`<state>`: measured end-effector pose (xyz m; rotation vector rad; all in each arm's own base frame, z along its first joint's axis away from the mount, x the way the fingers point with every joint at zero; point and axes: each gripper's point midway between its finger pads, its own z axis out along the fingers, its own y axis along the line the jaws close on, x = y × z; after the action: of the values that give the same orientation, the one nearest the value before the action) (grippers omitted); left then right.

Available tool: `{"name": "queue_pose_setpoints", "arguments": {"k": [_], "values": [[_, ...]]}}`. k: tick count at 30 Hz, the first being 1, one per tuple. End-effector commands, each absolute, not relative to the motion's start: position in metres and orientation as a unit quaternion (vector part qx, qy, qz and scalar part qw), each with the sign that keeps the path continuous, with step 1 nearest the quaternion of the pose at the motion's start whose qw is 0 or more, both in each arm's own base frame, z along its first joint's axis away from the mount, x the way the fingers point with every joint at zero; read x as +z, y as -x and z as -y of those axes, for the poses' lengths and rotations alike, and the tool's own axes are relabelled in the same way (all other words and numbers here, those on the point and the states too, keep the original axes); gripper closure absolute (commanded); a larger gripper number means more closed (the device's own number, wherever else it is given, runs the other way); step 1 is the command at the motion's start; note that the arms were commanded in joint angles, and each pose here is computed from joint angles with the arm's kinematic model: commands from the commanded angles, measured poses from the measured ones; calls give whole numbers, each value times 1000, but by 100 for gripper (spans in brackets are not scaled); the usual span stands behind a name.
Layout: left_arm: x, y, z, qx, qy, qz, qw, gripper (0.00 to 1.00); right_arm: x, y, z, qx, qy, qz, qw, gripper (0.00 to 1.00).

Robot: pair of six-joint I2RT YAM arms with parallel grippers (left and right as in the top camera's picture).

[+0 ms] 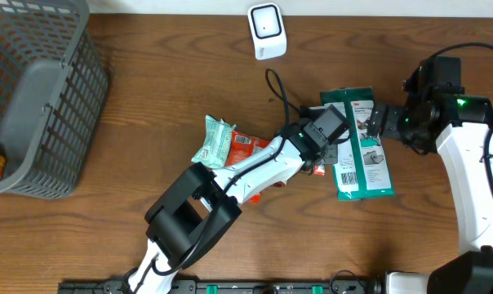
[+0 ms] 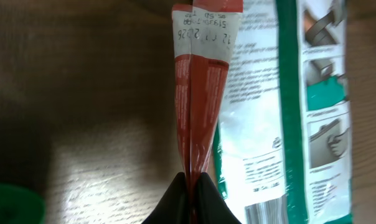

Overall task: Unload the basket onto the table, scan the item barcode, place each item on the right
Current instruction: 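Place the red stick packet on the table left of the glove pack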

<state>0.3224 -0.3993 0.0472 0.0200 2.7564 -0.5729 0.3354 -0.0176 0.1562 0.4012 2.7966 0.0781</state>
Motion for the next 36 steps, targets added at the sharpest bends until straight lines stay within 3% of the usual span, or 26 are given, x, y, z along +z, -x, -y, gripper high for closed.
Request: {"name": "queue_pose_setpoints", "arguments": {"k": [1, 20, 24, 25, 27, 31, 36], "values": [[52, -330, 399, -199, 0, -964, 177, 93, 154, -334, 18, 28, -135, -979, 153, 1], [53, -344, 383, -164, 47, -962, 215, 91, 154, -334, 18, 28, -135, -979, 153, 1], [52, -344, 382, -162, 47, -962, 214, 64, 154, -334, 18, 28, -135, -979, 153, 1], [52, -344, 382, -162, 46, -962, 214, 46, 154, -334, 18, 28, -135, -979, 153, 1], [52, -344, 382, -160, 36, -963, 215, 34, 154, -334, 18, 28, -134, -979, 153, 1], [61, -346, 385, -162, 5, -960, 228, 32, 154, -334, 18, 28, -135, -979, 153, 1], [107, -354, 386, -174, -50, -943, 280, 32, 154, -334, 18, 28, -134, -979, 153, 1]]}}
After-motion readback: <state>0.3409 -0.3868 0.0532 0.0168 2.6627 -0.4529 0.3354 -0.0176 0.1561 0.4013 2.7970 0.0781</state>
